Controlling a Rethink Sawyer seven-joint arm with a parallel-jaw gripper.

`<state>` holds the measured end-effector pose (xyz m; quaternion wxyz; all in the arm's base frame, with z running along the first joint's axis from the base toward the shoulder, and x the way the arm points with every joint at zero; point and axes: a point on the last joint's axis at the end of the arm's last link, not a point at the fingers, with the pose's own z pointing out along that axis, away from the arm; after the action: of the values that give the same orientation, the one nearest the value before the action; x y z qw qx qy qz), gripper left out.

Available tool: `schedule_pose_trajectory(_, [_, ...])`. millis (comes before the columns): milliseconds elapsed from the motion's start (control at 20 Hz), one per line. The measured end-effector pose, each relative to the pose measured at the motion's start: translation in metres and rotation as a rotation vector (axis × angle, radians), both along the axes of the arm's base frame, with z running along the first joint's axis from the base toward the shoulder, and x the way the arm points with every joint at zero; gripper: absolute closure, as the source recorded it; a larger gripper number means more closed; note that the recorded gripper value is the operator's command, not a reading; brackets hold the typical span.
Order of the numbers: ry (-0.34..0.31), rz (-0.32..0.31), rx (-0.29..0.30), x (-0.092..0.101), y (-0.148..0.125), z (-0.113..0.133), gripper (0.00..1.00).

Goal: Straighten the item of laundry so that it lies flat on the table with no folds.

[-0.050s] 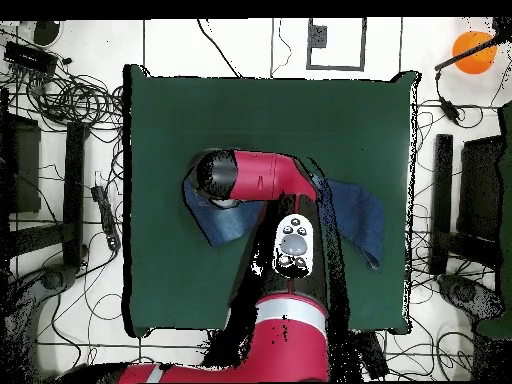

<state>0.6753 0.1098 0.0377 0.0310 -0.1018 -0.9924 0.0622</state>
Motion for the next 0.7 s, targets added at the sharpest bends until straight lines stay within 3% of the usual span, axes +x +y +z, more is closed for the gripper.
schedule_pose_trajectory(700, [-0.003,-0.039,-0.007,0.004,-0.027,0.003,0.0])
